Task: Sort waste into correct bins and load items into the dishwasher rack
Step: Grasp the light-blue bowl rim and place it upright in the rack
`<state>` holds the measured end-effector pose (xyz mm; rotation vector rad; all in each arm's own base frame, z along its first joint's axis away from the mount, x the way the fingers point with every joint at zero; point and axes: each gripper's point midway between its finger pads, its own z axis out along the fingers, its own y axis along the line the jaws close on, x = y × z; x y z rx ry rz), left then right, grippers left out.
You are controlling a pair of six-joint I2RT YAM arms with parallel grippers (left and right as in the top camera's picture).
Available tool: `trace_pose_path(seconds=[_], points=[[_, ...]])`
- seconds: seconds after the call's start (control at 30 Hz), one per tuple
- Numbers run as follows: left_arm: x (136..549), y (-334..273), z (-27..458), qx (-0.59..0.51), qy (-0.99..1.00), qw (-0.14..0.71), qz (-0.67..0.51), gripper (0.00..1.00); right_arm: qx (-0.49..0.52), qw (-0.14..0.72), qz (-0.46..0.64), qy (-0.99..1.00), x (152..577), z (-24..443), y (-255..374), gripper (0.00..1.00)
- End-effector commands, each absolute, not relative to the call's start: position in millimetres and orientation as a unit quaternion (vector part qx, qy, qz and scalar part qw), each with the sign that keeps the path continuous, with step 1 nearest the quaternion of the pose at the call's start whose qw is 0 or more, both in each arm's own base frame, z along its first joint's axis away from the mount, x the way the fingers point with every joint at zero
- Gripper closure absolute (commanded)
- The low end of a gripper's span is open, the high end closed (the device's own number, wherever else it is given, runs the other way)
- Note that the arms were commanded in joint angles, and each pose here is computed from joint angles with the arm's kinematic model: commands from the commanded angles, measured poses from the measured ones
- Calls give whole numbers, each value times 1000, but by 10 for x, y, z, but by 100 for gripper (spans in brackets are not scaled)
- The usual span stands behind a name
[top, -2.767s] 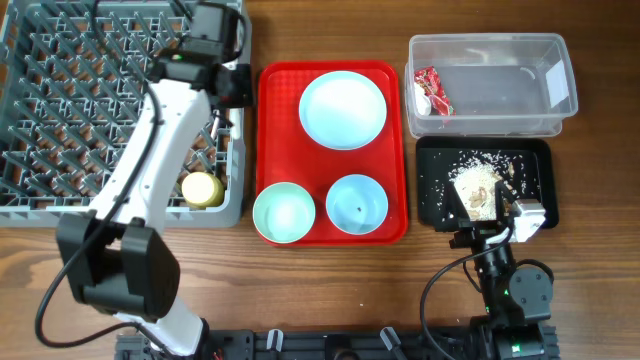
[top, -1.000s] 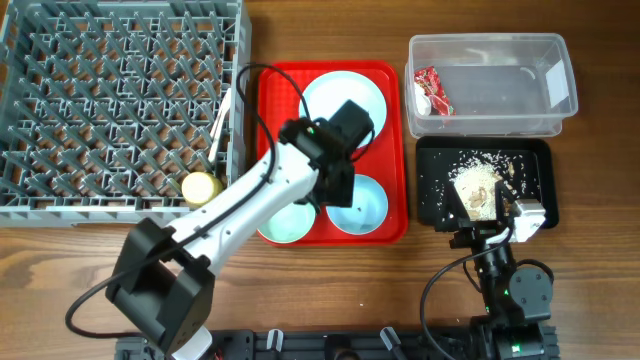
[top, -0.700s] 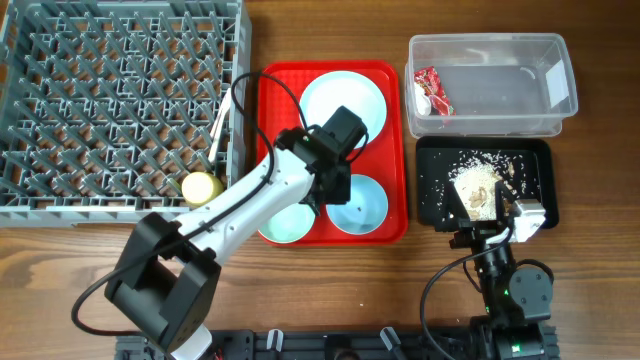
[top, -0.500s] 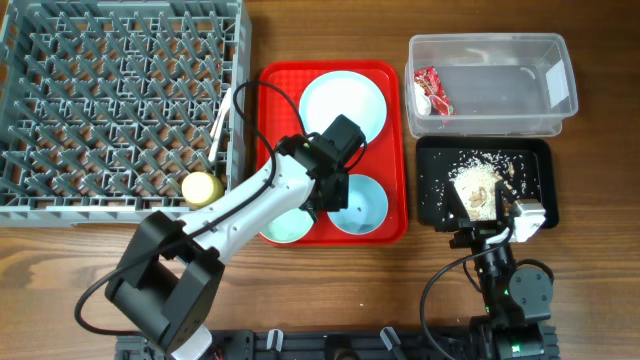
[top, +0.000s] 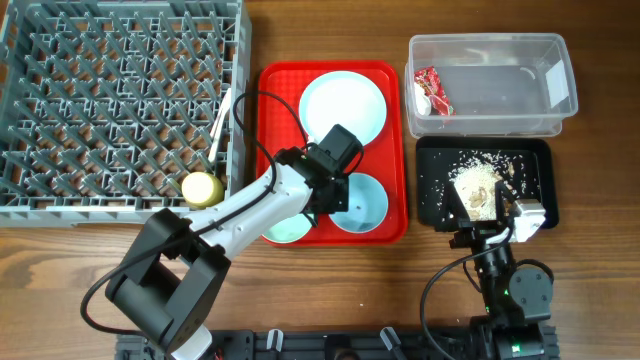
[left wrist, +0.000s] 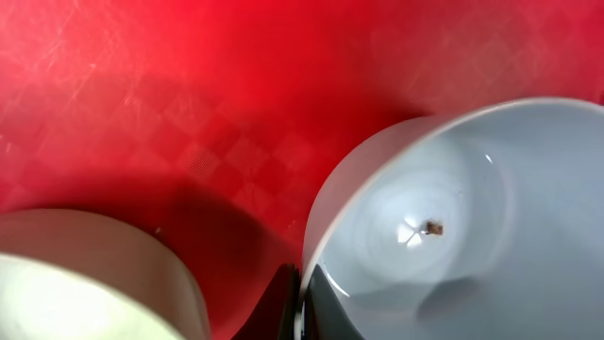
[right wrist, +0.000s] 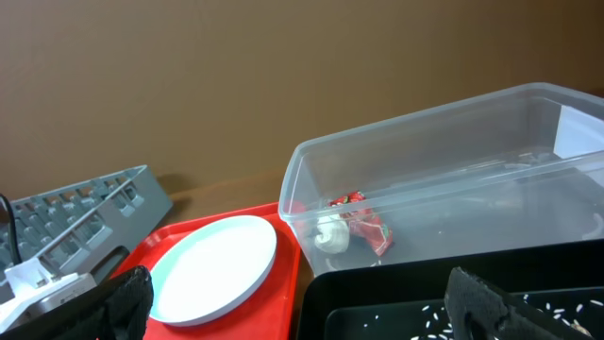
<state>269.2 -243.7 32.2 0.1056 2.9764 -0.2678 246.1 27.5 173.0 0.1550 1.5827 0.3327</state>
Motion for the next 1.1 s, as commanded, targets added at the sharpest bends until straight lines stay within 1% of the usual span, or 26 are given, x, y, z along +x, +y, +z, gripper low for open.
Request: trace_pose_path(seconds=[0.0,0.13,0.23,0.3,0.4,0.47,0.53,0.63,0.73,0.87,1.0,1.07], points=[[2692,-2450,335,41,992,74,-96,96,76,695,147,699,2456,1772,252,0],[2869,-2370,652,29,990,94,-103,96,76,695,147,699,2456,1772,252,0],[3087,-2220,1092,31,985,130,-107,96,76,695,147,699,2456,1772,252,0],[3252,-1996,1400,24,982,167,-80,96,76,695,147,699,2456,1772,252,0],[3513,-1455,1863,1,970,242,23,96,76,695,147,699,2456,1772,252,0],[3642,-1054,2133,-20,950,288,117,96,76,695,147,699,2456,1772,252,0],[3741,-616,2418,-38,912,333,237,96,76,695,147,700,2456,1772,252,0],[3789,-248,2688,-76,861,368,343,96,76,695,147,699,2456,1772,252,0],[3893,-86,2849,-100,823,393,399,96,76,695,147,699,2456,1772,252,0],[4042,-23,2903,-87,796,393,452,96,76,695,147,700,2456,1772,252,0],[4211,112,2768,-94,781,377,489,96,77,695,147,699,2456,1772,252,0],[4299,186,2611,-96,782,362,498,96,76,695,147,699,2456,1772,252,0]])
